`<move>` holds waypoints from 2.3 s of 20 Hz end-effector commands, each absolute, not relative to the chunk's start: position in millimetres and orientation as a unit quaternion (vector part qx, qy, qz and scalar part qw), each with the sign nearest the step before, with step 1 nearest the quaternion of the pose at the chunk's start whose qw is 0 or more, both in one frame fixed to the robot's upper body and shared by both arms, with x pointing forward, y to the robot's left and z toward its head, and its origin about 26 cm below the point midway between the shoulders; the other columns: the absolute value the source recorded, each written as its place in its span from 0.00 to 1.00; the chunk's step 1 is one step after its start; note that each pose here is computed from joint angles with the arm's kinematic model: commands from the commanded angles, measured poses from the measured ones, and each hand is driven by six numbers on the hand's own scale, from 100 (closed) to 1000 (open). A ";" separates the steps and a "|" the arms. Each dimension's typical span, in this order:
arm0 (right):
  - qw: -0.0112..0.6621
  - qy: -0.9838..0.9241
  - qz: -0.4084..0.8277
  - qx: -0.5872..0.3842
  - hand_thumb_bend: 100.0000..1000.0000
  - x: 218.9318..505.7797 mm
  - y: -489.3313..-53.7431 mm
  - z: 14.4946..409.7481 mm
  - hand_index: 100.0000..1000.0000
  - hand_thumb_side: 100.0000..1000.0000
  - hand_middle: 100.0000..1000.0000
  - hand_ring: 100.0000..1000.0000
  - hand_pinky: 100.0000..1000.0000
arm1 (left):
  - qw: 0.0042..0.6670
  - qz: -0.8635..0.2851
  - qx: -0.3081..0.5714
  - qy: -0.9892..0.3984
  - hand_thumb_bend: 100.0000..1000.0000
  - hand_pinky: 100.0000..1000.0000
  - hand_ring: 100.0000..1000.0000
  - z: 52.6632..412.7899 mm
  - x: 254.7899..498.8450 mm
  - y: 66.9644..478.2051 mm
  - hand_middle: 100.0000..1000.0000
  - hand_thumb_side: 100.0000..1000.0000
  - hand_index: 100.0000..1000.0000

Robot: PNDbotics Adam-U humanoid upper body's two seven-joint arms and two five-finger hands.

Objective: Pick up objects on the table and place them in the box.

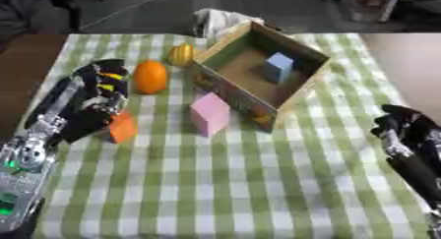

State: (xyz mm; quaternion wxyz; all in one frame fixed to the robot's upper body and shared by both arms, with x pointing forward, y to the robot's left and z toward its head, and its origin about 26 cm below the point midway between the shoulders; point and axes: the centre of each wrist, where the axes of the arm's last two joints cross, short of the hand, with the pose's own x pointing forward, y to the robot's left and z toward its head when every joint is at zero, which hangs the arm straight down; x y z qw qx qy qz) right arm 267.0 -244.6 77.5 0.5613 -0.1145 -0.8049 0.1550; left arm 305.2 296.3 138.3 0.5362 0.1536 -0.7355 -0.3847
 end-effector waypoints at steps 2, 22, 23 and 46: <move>0.554 -0.806 0.166 -0.125 0.00 266.9 -250.8 81.3 0.77 0.45 0.57 0.58 0.64 | 0.514 -0.481 0.194 -0.683 0.13 0.69 0.72 152.3 323.1 309.5 0.74 0.06 0.88; 0.554 -0.807 0.169 -0.113 0.00 267.5 -246.7 82.1 0.77 0.46 0.57 0.58 0.64 | 0.478 -0.682 0.321 -0.450 0.39 0.73 0.70 183.0 366.5 377.3 0.74 0.23 0.89; 0.554 -0.807 0.169 -0.113 0.00 267.5 -246.8 82.1 0.77 0.46 0.57 0.58 0.64 | 0.479 -0.687 0.316 -0.447 0.39 0.73 0.70 181.8 366.7 377.3 0.74 0.24 0.89; 0.554 -0.808 0.167 -0.113 0.00 267.8 -246.2 81.9 0.77 0.46 0.57 0.58 0.64 | 0.501 -0.694 0.298 -0.423 0.36 0.71 0.68 135.3 366.0 364.9 0.72 0.27 0.88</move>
